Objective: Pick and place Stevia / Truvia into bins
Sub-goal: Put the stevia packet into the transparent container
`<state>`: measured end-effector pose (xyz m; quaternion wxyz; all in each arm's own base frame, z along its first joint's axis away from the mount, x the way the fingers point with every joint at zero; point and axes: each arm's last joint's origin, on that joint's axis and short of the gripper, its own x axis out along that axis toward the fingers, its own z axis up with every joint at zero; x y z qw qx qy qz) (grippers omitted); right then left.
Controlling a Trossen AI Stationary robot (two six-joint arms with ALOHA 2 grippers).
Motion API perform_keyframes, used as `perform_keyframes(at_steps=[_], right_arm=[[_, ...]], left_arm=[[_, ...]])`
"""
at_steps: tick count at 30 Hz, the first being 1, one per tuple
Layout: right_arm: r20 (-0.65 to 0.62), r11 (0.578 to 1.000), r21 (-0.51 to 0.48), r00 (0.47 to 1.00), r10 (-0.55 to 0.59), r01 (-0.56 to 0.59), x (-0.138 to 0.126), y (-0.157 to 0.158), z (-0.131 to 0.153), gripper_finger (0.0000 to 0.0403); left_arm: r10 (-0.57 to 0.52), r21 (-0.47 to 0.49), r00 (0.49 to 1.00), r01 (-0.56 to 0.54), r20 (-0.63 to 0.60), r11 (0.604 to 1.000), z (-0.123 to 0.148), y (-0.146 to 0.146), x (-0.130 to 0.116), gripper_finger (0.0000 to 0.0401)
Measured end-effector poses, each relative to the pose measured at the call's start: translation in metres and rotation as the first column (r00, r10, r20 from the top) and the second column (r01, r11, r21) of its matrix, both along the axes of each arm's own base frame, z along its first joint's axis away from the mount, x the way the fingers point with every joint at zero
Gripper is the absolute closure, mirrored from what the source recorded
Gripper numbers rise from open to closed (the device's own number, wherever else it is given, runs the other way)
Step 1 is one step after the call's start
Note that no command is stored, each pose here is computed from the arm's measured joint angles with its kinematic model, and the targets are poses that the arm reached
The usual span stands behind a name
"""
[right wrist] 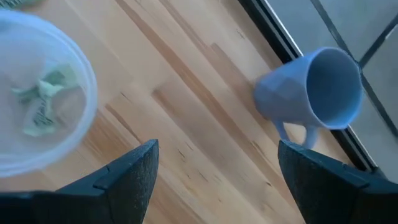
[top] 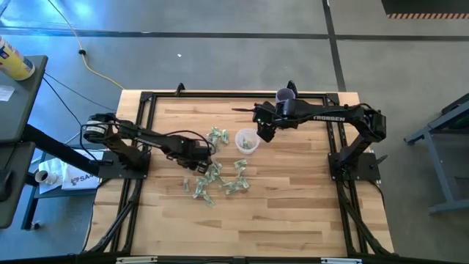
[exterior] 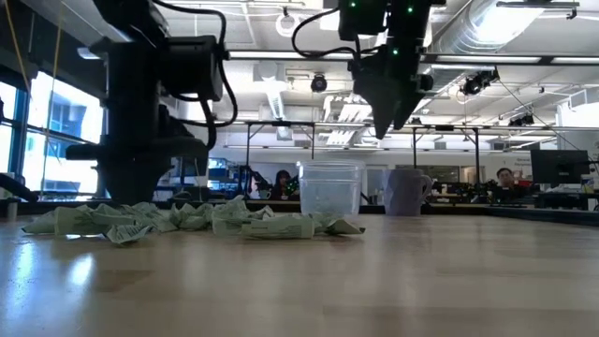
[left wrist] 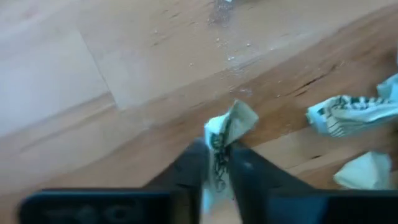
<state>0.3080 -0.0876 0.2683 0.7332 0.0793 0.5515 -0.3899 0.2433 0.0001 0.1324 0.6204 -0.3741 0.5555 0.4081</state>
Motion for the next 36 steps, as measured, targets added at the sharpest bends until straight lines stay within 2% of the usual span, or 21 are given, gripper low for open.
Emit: perform_keyframes(at_steps=[3, 6, 9, 12, 14, 15, 17, 18, 20, 22, 25, 27, 29, 31, 33, 36], right_arm=[[-0.027, 1.0, -0.019, 1.0, -0.007, 0.006, -0.002, 0.002, 0.0, 0.0085], [-0.034, 0.998, -0.057, 0.999, -0.014, 0.012, -0.007, 0.01, 0.006, 0.0085], [-0.006, 0.992, -0.127, 1.0, -0.015, 0.014, -0.019, 0.025, 0.024, 0.0085], [0.038, 0.977, -0.209, 0.999, -0.036, 0.043, -0.038, 0.041, 0.045, 0.0085], [0.084, 0.973, -0.219, 0.994, -0.062, 0.079, -0.052, 0.05, 0.056, 0.0085], [0.112, 0.971, -0.216, 0.99, -0.085, 0.108, -0.059, 0.053, 0.061, 0.0085], [0.15, 0.964, -0.211, 0.979, -0.134, 0.165, -0.073, 0.058, 0.07, 0.0085], [0.168, 0.96, -0.208, 0.974, -0.155, 0.188, -0.079, 0.06, 0.073, 0.0085], [0.195, 0.953, -0.203, 0.963, -0.183, 0.223, -0.088, 0.063, 0.077, 0.0085], [0.207, 0.954, -0.199, 0.961, -0.182, 0.224, -0.091, 0.066, 0.079, 0.0085], [0.204, 0.959, -0.198, 0.966, -0.162, 0.202, -0.092, 0.07, 0.08, 0.0085], [0.201, 0.961, -0.199, 0.968, -0.152, 0.192, -0.091, 0.072, 0.08, 0.0085], [0.201, 0.961, -0.205, 0.969, -0.146, 0.187, -0.091, 0.073, 0.08, 0.0085], [0.199, 0.956, -0.228, 0.97, -0.14, 0.184, -0.091, 0.073, 0.079, 0.0085], [0.184, 0.953, -0.25, 0.975, -0.124, 0.169, -0.091, 0.072, 0.079, 0.0085], [0.177, 0.95, -0.273, 0.978, -0.107, 0.154, -0.089, 0.068, 0.078, 0.0085]], left_arm=[[-0.058, 0.036, 0.998, 0.057, 0.014, 0.998, 0.004, 0.01, 0.006, 0.0369], [-0.092, 0.122, 0.993, 0.083, 0.067, 0.989, 0.017, 0.032, 0.023, 0.0374], [-0.172, 0.195, 0.97, 0.138, 0.17, 0.971, 0.055, 0.054, 0.048, 0.0361], [-0.328, 0.31, 0.901, 0.238, 0.282, 0.92, 0.107, 0.063, 0.076, 0.0372], [-0.451, 0.432, 0.812, 0.28, 0.371, 0.858, 0.142, 0.066, 0.093, 0.0374], [-0.497, 0.479, 0.775, 0.29, 0.39, 0.829, 0.153, 0.067, 0.101, 0.0374], [-0.547, 0.523, 0.736, 0.308, 0.399, 0.795, 0.159, 0.07, 0.117, 0.0374], [-0.557, 0.517, 0.732, 0.325, 0.392, 0.792, 0.155, 0.074, 0.124, 0.0374], [-0.558, 0.468, 0.742, 0.369, 0.373, 0.803, 0.129, 0.083, 0.142, 0.037], [-0.562, 0.409, 0.728, 0.409, 0.393, 0.816, 0.107, 0.089, 0.158, 0.0352], [-0.568, 0.332, 0.7, 0.462, 0.433, 0.822, 0.1, 0.089, 0.173, 0.0304], [-0.565, 0.275, 0.72, 0.493, 0.403, 0.825, 0.104, 0.087, 0.173, 0.0268], [-0.559, 0.242, 0.757, 0.504, 0.338, 0.829, 0.117, 0.087, 0.168, 0.0234], [-0.564, 0.214, 0.789, 0.524, 0.242, 0.824, 0.141, 0.087, 0.155, 0.0202], [-0.553, 0.142, 0.829, 0.539, 0.084, 0.83, 0.163, 0.079, 0.129, 0.0175], [-0.478, 0.074, 0.861, 0.495, -0.174, 0.866, 0.174, 0.049, 0.09, 0.015]])
